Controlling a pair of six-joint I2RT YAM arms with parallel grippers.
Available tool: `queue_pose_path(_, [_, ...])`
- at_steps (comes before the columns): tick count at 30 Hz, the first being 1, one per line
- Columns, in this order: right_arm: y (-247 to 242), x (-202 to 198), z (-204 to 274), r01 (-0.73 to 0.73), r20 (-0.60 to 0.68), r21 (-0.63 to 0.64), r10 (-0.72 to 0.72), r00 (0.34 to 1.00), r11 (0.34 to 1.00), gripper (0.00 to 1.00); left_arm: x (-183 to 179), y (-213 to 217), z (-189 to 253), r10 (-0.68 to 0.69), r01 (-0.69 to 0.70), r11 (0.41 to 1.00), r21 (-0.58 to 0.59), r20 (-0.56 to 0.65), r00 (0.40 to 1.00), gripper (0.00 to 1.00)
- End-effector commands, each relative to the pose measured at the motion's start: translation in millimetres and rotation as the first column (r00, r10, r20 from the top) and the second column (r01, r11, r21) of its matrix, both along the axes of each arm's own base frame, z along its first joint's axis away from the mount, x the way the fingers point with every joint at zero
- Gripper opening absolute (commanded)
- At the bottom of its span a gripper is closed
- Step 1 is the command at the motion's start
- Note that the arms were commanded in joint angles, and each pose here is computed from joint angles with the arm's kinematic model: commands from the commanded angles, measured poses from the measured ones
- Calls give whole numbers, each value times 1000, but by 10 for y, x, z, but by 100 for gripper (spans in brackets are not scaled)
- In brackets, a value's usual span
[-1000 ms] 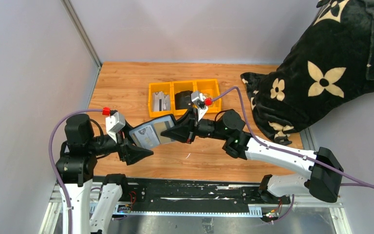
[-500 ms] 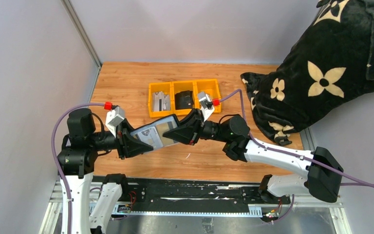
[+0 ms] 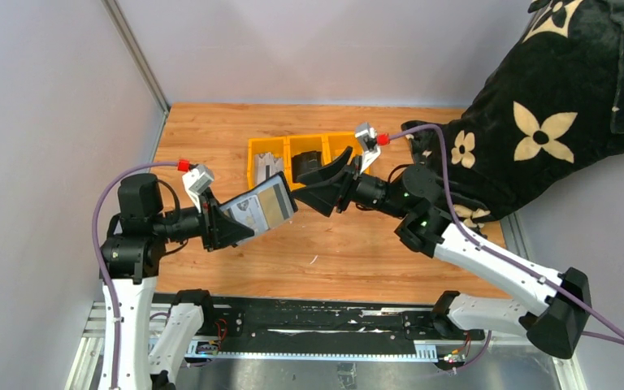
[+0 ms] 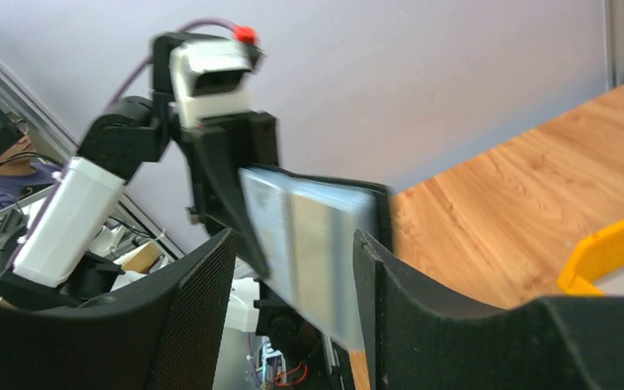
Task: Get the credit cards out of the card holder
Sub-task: Remove the credit card from the card holder.
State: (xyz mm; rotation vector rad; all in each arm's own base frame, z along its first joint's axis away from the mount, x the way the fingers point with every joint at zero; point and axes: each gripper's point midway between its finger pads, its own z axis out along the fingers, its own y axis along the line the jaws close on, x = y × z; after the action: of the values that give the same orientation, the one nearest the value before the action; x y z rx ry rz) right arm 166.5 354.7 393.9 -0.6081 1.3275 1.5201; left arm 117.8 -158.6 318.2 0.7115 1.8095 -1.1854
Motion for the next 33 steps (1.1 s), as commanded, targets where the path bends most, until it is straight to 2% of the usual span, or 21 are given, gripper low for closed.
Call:
queue_pose_path(1, [-68, -55, 212, -7, 47, -46, 9, 999, 999, 58, 264, 107, -138, 137, -132, 989, 61, -78, 988, 2])
queue_pose_path(5, [66, -211, 172, -137, 8, -72, 137, 990, 988, 56, 352, 139, -227, 168, -159, 984, 83, -116, 979, 0])
queue_pose_path(12, [374, -463, -71, -399, -105, -60, 392, 914, 915, 53, 143, 24, -71, 50, -49, 999, 6, -85, 995, 1])
queue_pose_path(14, [416, -481, -101, -435, -116, -54, 427, 897, 899, 52, 42, -22, -6, -6, 3, 1000, -30, -77, 997, 1])
queue_pose_path(24, [537, -447, -271, -479, -165, -73, 463, 871, 875, 51, -150, -88, 120, -105, 100, 991, -92, -50, 993, 1])
queue_pose_path(33, [625, -481, -169, -520, -159, -34, 509, 846, 854, 39, -176, -94, 124, -116, 111, 989, -98, -49, 992, 1])
